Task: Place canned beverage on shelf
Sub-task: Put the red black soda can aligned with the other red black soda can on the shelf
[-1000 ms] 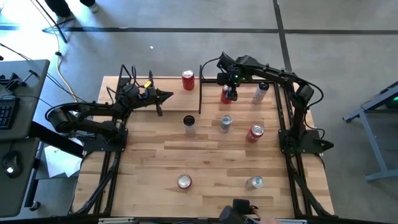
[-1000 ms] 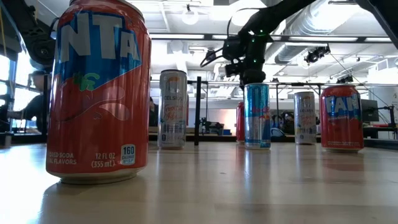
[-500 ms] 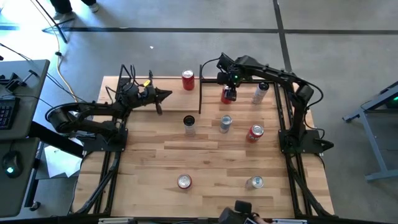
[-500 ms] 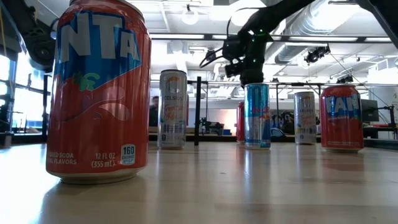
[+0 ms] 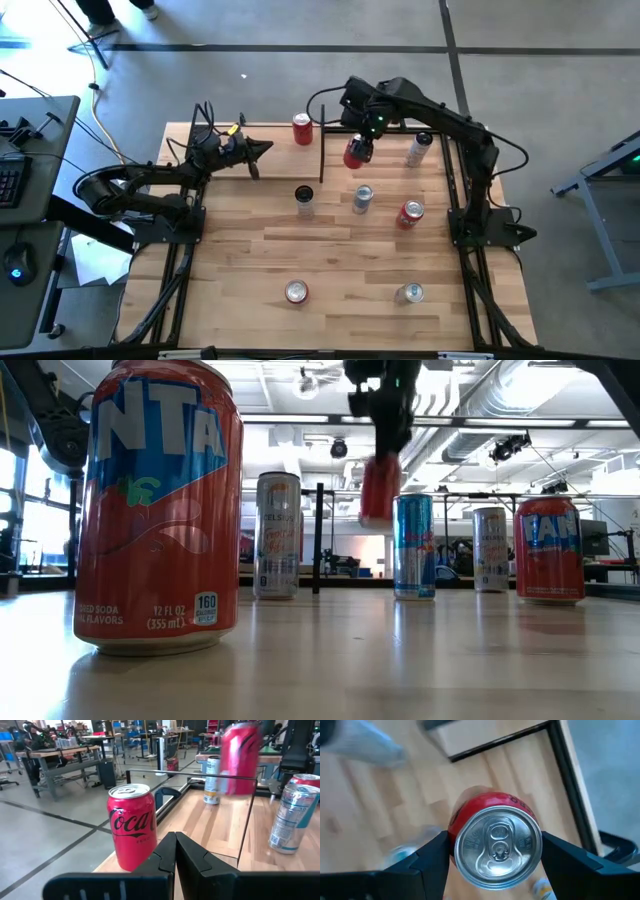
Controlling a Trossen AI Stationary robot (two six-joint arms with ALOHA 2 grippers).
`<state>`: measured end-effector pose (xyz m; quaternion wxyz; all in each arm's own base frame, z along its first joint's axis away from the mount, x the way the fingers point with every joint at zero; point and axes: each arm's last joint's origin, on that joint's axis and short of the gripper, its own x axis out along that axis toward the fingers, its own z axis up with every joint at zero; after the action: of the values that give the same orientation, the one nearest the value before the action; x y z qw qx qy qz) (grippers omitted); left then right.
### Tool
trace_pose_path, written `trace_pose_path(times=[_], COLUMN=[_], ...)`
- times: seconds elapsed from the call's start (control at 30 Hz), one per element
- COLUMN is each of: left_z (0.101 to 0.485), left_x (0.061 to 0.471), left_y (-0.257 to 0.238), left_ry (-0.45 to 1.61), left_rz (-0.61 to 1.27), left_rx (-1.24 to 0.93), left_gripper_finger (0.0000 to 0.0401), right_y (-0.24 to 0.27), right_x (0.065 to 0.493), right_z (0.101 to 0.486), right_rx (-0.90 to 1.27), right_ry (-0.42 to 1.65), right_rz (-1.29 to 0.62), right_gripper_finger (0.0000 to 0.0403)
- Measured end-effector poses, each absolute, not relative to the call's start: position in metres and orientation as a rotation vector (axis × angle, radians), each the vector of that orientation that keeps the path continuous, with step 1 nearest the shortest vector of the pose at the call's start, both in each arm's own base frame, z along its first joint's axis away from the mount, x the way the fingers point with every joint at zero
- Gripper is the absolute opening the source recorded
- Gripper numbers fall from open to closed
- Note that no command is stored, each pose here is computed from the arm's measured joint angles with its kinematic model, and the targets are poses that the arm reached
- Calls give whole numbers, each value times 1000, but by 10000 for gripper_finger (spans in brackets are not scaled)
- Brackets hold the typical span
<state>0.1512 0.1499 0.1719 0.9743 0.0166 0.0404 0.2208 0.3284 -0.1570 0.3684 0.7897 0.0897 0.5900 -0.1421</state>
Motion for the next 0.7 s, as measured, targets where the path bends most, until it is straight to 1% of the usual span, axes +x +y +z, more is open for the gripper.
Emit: trace_pose_path(times=[0.13,0.33,0.4,0.53,0.7], left_z=[172,173,173,173,174], left_x=[151,151,151,151,151], left_y=[150,150,150,150,150], left_ry=[82,72,68,63,59], left_rz=[445,446,447,445,446], left_rx=[33,24,24,22,23], left_gripper_finger=[0,0,0,0,0], right_y=[-129,-100,-98,-103,-108], right_x=[329,346,356,370,390], right_z=[398,429,431,421,414], right_rx=[237,210,200,160,82], right_ry=[1204,973,890,893,821], right_rz=[-304,-264,-253,-233,-200], right_gripper_finger=[255,255,255,255,255])
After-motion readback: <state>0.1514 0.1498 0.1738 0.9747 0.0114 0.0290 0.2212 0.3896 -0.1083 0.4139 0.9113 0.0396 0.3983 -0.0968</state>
